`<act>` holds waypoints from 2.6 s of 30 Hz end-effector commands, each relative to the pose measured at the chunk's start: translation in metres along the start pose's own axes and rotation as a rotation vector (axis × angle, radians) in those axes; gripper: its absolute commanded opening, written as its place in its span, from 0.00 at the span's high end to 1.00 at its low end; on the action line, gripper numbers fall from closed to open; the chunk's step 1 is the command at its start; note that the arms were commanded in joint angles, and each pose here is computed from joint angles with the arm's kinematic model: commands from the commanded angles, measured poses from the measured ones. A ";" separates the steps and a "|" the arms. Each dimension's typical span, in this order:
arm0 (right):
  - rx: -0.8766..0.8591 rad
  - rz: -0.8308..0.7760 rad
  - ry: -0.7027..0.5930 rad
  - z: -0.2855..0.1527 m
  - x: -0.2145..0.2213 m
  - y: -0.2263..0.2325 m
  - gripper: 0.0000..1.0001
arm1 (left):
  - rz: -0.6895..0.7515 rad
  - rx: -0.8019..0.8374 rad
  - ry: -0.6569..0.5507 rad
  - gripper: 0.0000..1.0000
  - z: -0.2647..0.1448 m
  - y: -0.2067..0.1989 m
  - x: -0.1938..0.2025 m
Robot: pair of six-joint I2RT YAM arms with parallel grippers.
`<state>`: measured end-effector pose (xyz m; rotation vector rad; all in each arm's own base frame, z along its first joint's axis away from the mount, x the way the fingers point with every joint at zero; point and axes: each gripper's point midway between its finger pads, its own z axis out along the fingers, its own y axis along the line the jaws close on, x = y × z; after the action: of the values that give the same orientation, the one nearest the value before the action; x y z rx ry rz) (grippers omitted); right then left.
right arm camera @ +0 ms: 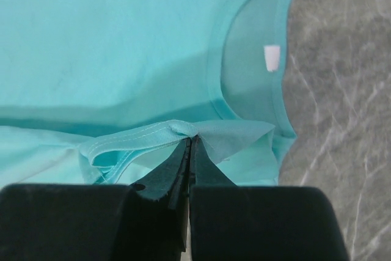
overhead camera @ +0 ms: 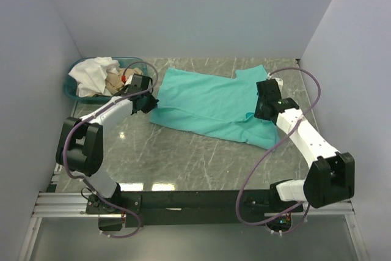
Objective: Fold and stack the t-shirts
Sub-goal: Fold the tshirt
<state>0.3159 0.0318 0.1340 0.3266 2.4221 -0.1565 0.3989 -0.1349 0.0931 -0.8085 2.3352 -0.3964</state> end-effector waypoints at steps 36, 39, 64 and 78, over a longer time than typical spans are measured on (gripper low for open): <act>-0.011 -0.007 0.010 0.068 -0.065 0.033 0.21 | 0.063 0.138 -0.136 0.04 -0.020 -0.069 -0.024; -0.063 0.031 0.061 0.063 -0.033 0.035 0.20 | 0.080 0.162 -0.105 0.00 -0.018 -0.071 -0.012; -0.052 0.006 0.134 0.128 -0.046 0.083 0.14 | 0.139 0.034 0.036 0.01 0.036 -0.036 0.032; -0.049 0.181 0.050 0.074 0.001 0.029 0.13 | 0.136 0.008 0.103 0.01 0.050 -0.016 0.056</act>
<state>0.3608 0.0437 0.0667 0.4816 2.5135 -0.0846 0.4109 -0.1858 0.0448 -0.6482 2.4425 -0.3838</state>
